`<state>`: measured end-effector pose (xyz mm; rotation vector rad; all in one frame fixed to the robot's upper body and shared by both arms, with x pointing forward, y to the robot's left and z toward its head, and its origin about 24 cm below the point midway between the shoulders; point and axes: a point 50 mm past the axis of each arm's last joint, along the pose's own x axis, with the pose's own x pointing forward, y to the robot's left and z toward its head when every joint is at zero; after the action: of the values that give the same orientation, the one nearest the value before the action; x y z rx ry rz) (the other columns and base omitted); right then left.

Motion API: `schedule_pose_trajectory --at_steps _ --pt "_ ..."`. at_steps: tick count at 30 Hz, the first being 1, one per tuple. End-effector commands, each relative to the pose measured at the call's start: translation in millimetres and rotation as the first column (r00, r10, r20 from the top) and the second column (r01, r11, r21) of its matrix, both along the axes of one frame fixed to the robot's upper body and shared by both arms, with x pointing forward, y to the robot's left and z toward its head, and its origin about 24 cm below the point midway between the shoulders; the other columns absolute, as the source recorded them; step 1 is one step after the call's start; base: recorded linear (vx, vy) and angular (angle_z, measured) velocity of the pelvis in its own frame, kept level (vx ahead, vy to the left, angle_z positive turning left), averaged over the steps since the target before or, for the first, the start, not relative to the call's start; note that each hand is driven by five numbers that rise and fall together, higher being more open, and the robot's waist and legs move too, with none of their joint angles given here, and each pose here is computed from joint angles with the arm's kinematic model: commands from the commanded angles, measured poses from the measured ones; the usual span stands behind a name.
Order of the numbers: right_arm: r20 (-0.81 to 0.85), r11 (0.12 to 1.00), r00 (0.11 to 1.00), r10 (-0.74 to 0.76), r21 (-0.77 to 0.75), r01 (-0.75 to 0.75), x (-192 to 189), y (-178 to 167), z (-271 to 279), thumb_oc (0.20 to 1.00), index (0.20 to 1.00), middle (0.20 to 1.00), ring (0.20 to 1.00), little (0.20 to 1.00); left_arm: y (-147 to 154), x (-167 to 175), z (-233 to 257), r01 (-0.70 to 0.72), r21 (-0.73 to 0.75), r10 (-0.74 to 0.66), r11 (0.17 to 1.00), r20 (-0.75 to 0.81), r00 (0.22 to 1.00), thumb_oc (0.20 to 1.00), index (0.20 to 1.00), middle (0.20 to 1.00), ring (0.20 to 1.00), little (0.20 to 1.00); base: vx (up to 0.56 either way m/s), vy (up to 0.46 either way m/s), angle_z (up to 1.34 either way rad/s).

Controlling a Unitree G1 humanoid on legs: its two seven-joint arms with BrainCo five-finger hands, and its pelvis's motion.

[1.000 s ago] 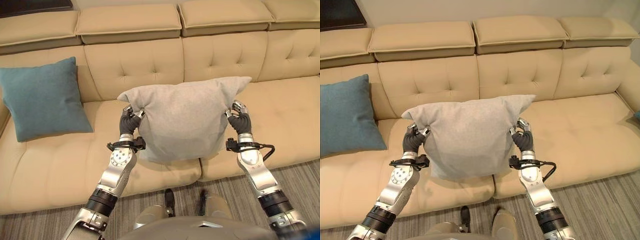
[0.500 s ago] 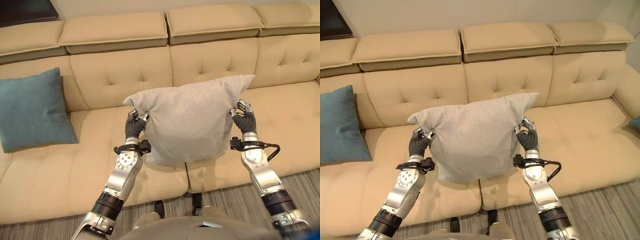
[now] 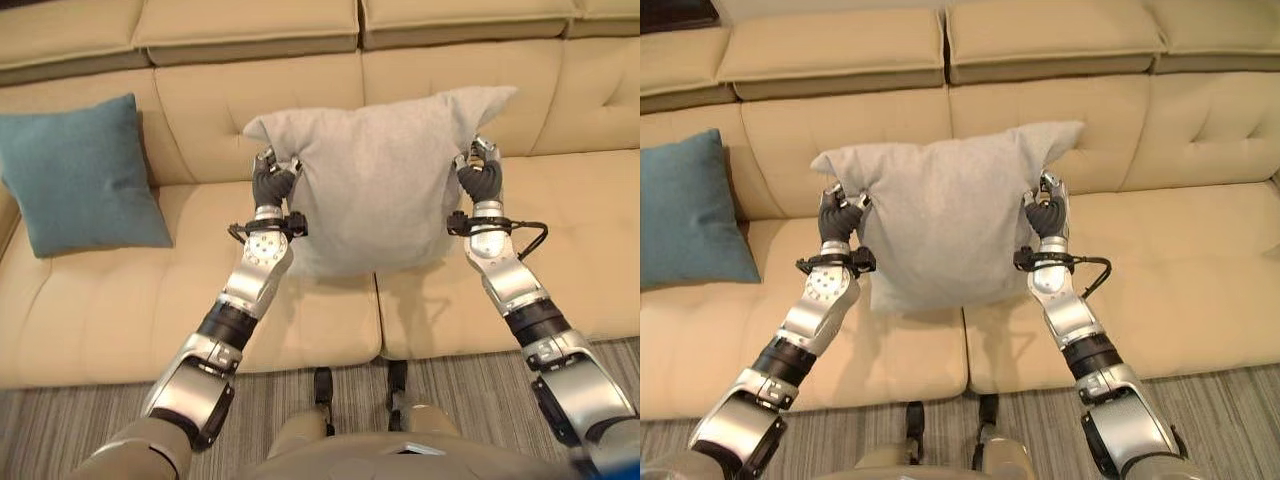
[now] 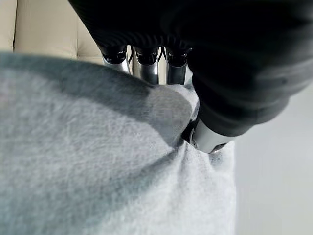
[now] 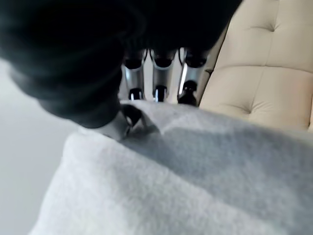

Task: Pick up all the scattered cushions and arrange them neatly on the sofa.

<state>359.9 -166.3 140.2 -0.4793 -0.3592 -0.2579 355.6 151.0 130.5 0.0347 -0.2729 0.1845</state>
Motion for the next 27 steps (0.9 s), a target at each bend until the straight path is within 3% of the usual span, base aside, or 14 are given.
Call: schedule_pose_trajectory --at_steps 1,3,11,18,27 --pt "0.245 0.983 0.953 0.175 0.016 -0.185 -0.3 45.3 62.0 0.2 0.2 0.2 0.2 0.2 -40.6 4.5 68.2 0.139 0.085 -0.157 0.987 0.274 0.949 0.2 0.2 0.2 0.2 0.2 0.0 -0.003 0.13" --pt "0.306 0.985 0.937 0.171 -0.052 -0.162 14.5 52.0 101.7 0.2 0.2 0.2 0.2 0.2 -37.6 21.9 115.3 0.063 0.159 -0.117 0.985 0.359 0.926 0.2 0.2 0.2 0.2 0.2 0.0 -0.002 0.04" --pt "0.436 0.988 0.89 0.132 -0.133 -0.081 21.8 51.5 165.6 0.2 0.2 0.2 0.2 0.2 -36.7 31.6 173.1 -0.027 0.244 -0.091 0.969 0.458 0.884 0.2 0.2 0.2 0.2 0.2 0.01 -0.008 0.02" --pt "0.431 0.982 0.899 0.076 -0.19 0.008 30.3 36.5 186.2 0.2 0.2 0.2 0.2 0.2 -38.8 41.2 182.0 -0.036 0.254 -0.078 0.967 0.425 0.902 0.2 0.2 0.2 0.2 0.2 0.01 -0.009 0.03" --pt "0.306 0.982 0.952 0.026 -0.185 0.032 44.9 17.9 174.4 0.2 0.2 0.2 0.2 0.2 -30.8 54.1 177.8 -0.039 0.298 -0.064 0.954 0.328 0.942 0.2 0.2 0.2 0.2 0.2 -0.01 0.0 0.02"
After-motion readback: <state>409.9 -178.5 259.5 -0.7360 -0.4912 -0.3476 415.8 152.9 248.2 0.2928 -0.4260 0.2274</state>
